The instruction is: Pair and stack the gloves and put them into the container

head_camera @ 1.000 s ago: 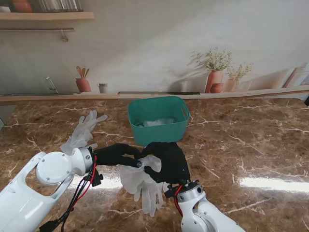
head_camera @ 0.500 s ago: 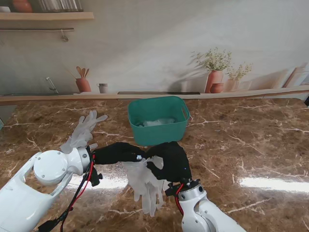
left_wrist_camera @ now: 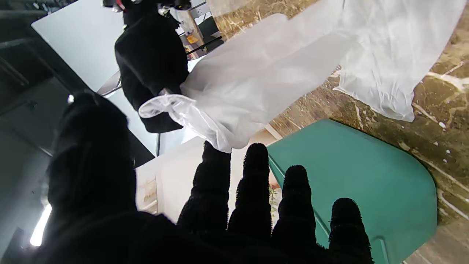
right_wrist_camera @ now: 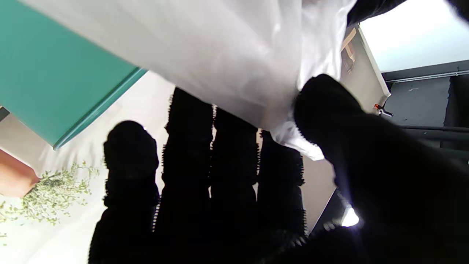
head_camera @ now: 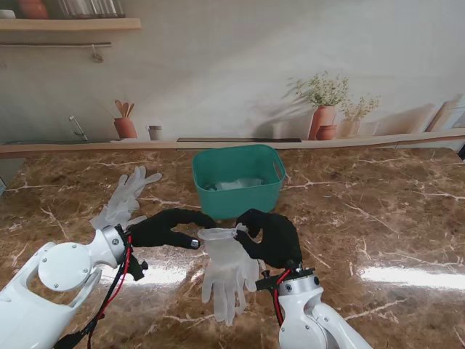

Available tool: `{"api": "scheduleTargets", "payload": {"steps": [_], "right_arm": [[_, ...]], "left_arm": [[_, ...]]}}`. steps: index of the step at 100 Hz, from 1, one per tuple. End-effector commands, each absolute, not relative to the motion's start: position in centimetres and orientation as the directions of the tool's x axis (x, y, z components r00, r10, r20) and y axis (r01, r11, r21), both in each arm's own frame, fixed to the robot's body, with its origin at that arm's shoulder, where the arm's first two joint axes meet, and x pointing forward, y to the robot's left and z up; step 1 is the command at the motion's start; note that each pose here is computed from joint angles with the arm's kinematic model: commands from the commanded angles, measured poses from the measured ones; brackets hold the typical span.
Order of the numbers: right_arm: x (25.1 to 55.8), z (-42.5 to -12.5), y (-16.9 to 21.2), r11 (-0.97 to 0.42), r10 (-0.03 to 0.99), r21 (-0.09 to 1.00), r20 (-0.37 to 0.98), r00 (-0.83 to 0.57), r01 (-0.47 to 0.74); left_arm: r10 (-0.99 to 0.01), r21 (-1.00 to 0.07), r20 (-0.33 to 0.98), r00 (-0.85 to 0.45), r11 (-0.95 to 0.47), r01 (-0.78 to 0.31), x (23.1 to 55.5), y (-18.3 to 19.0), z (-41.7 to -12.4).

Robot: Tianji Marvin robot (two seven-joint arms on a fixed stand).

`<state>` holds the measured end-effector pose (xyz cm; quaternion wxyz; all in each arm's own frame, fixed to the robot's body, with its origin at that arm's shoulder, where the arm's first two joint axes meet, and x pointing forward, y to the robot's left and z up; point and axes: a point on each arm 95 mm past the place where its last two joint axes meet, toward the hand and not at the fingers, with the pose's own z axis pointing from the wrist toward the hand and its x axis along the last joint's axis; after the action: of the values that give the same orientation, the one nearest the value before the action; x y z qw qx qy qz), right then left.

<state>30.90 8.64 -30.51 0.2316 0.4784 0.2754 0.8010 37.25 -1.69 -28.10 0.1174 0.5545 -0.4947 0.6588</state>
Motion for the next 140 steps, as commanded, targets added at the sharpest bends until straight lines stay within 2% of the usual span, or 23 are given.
{"api": "scheduleTargets", "payload": {"steps": [1, 35, 53, 74, 106, 140], "right_arm": [[30.6, -30.6, 8.9, -0.743, 0.632, 0.663, 0.649, -0.424, -0.094], [30.4, -29.8, 8.9, -0.772, 0.6, 0.631, 0.689, -0.407, -0.069], [29.7, -29.5, 8.7, -0.786, 0.575, 0.617, 0.71, -0.407, -0.035], [28.5, -28.9, 7.9, -0.785, 0.557, 0.62, 0.715, -0.421, 0.014], [25.5, -28.3, 7.2, -0.758, 0.503, 0.626, 0.74, -0.446, 0.183], [23.2, -27.6, 6.6, -0.742, 0.459, 0.61, 0.765, -0.452, 0.279]], "left_arm": [[-0.39, -0.531, 0.842, -0.373, -0.48, -0.698, 36.8, -2.1, -28.5], [-0.457, -0.679, 0.734, -0.502, -0.472, -0.562, 36.5, -3.7, -28.9], [-0.415, -0.648, 0.758, -0.504, -0.567, -0.508, 36.1, -4.7, -28.8], [-0.373, -0.613, 0.789, -0.488, -0.539, -0.578, 34.8, -4.1, -27.7], [-0.311, -0.572, 0.82, -0.48, -0.476, -0.668, 32.2, -3.2, -26.3], [-0.257, -0.51, 0.86, -0.441, -0.407, -0.757, 30.4, -3.2, -26.6]]}}
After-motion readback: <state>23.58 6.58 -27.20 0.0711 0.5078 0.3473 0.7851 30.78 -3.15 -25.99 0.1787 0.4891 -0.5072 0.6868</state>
